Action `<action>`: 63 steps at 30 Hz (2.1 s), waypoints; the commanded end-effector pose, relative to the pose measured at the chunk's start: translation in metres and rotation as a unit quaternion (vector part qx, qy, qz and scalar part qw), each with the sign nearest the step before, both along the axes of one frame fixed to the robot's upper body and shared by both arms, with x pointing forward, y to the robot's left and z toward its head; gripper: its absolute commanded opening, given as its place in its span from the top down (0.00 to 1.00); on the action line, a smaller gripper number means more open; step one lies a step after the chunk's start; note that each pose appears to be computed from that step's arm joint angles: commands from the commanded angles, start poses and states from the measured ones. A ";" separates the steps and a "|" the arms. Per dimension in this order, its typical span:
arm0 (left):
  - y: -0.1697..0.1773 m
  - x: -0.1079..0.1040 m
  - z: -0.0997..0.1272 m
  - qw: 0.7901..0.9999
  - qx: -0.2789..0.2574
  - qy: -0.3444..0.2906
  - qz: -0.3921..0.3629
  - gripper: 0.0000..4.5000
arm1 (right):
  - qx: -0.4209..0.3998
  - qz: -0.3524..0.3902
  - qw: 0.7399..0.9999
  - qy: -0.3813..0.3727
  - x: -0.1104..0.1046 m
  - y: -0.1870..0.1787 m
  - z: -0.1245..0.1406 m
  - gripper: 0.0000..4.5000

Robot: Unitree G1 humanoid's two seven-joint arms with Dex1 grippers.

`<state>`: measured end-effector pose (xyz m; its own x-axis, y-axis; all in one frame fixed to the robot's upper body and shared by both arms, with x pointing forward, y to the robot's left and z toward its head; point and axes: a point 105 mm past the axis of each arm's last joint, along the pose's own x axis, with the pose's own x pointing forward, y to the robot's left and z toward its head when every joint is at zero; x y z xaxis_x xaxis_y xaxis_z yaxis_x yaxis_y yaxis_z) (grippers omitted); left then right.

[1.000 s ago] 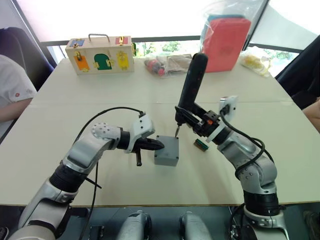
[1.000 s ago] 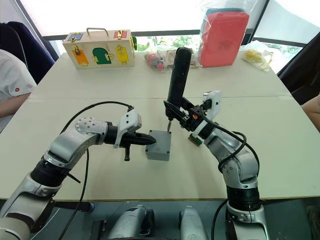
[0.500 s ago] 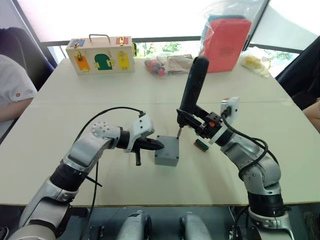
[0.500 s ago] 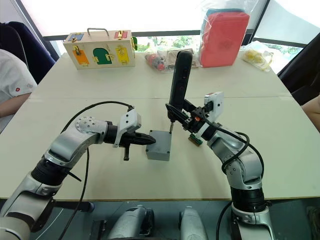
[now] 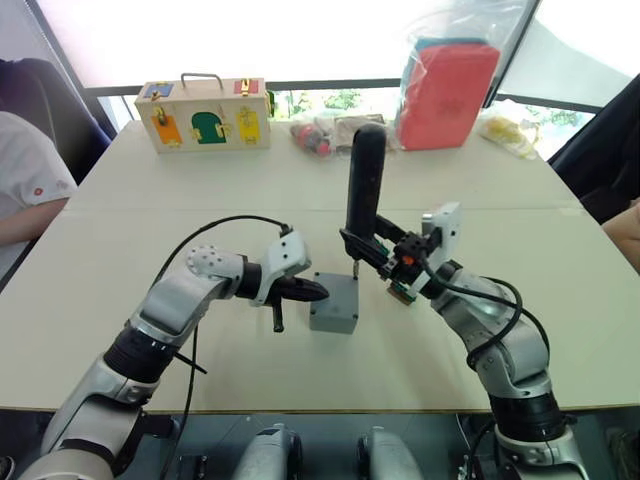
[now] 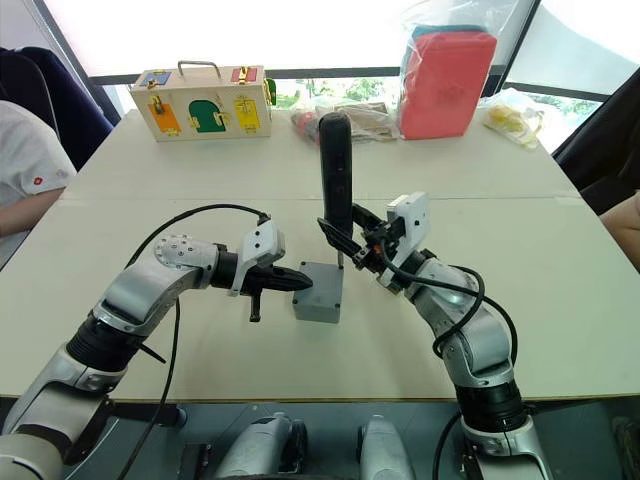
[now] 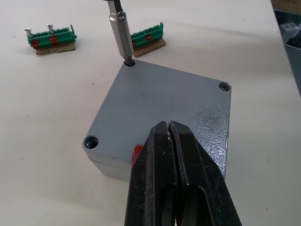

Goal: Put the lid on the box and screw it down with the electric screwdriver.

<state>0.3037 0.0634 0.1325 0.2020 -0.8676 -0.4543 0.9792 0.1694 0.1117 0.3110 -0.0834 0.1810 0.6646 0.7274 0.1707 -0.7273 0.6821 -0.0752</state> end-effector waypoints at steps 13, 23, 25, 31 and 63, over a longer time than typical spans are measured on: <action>-0.002 -0.004 -0.011 1.000 0.012 0.013 -0.001 1.00 | 0.005 -0.030 0.995 0.094 0.002 0.001 -0.052 0.61; -0.001 -0.003 -0.013 1.000 0.013 0.012 -0.001 1.00 | -0.001 -0.036 0.998 0.059 0.006 -0.003 -0.032 0.61; -0.001 -0.003 -0.014 1.000 0.013 0.014 -0.001 1.00 | 0.002 -0.038 0.999 0.033 0.007 -0.005 -0.015 0.61; -0.005 -0.009 -0.016 1.000 0.006 0.017 -0.012 1.00 | 0.069 -0.007 0.996 -0.063 0.002 -0.010 0.091 0.61; -0.012 -0.027 0.035 0.995 -0.046 -0.046 -0.079 1.00 | -0.113 -0.212 0.839 0.489 0.001 -0.162 -0.024 0.61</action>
<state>0.2827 0.0518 0.1712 0.1199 -0.9385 -0.3238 0.9842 0.0694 0.1632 0.3174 -0.2451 0.1438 0.6046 0.3165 -0.7310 -0.1732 0.9480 0.2672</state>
